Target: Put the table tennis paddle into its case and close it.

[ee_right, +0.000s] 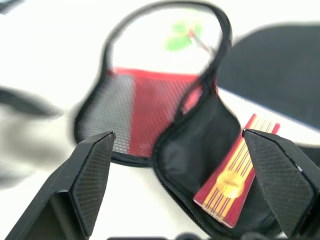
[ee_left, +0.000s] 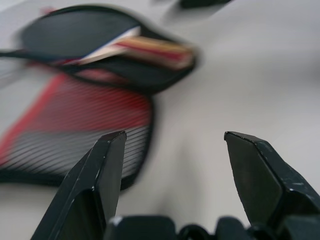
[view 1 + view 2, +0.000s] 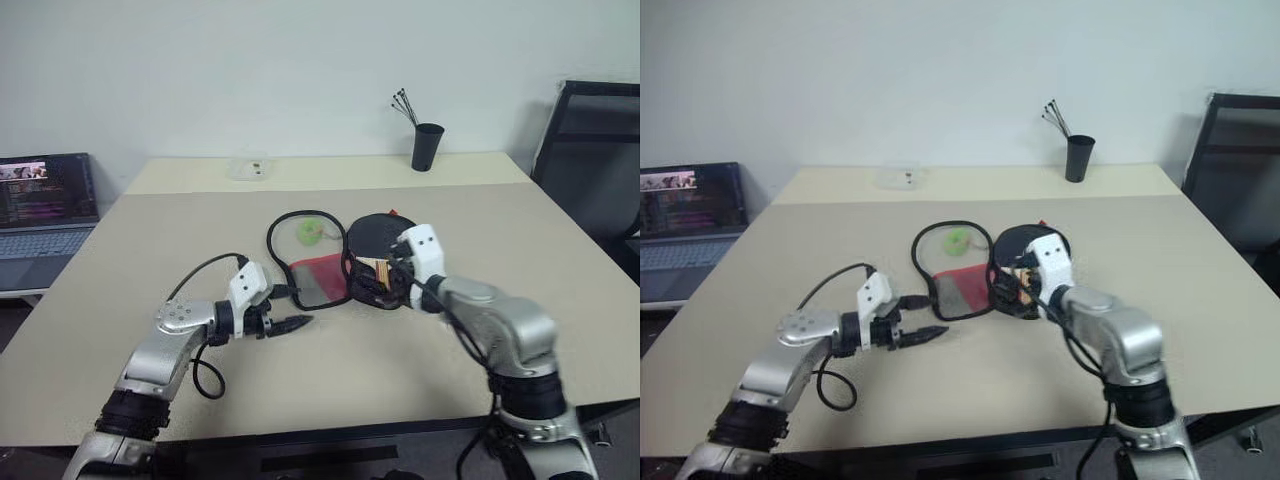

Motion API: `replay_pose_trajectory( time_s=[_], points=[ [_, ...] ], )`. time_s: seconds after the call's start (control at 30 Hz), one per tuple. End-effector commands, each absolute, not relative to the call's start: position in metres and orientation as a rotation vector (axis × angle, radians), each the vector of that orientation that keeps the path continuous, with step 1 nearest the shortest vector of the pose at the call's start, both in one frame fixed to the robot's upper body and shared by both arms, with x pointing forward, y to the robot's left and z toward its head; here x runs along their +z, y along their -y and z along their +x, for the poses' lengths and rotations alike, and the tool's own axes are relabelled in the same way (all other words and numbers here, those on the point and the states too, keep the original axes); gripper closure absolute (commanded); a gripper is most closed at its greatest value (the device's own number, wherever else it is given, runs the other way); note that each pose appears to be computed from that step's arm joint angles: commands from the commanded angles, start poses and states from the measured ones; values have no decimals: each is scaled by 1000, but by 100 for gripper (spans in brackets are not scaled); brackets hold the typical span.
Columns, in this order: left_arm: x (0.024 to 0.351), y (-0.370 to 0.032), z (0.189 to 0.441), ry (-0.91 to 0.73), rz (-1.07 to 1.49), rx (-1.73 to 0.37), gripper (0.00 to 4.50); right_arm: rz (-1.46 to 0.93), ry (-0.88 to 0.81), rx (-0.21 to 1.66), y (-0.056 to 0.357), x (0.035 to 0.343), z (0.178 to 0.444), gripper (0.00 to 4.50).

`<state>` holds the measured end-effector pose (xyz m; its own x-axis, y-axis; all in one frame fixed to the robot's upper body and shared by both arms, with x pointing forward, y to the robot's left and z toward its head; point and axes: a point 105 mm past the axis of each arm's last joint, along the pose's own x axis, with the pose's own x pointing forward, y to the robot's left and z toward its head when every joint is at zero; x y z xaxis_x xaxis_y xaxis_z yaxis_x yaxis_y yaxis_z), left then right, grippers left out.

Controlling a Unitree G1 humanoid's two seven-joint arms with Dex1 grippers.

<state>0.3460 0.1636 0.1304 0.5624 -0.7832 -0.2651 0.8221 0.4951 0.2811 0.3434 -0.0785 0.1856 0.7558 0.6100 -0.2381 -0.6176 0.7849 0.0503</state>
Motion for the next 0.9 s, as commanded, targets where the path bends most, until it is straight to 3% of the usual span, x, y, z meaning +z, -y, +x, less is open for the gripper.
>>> replay_pose_trajectory(
  time_s=[0.03,0.07,0.17,0.43,0.67,0.9],
  points=[
    [147,-175,359,-46,456,-916,108,-41,-146,724,94,220,332,1],
    [148,-178,362,-50,459,-903,108,-51,-133,731,98,225,331,1],
    [142,-194,376,-102,472,-824,167,-83,-111,734,112,236,328,0],
    [130,-228,397,-206,515,-683,446,-110,-80,734,120,246,325,0],
    [116,-233,405,-254,494,-651,449,-125,-85,737,119,242,324,0],
    [117,-199,423,-188,360,-668,449,-136,-80,742,118,242,325,0]
  ],
)
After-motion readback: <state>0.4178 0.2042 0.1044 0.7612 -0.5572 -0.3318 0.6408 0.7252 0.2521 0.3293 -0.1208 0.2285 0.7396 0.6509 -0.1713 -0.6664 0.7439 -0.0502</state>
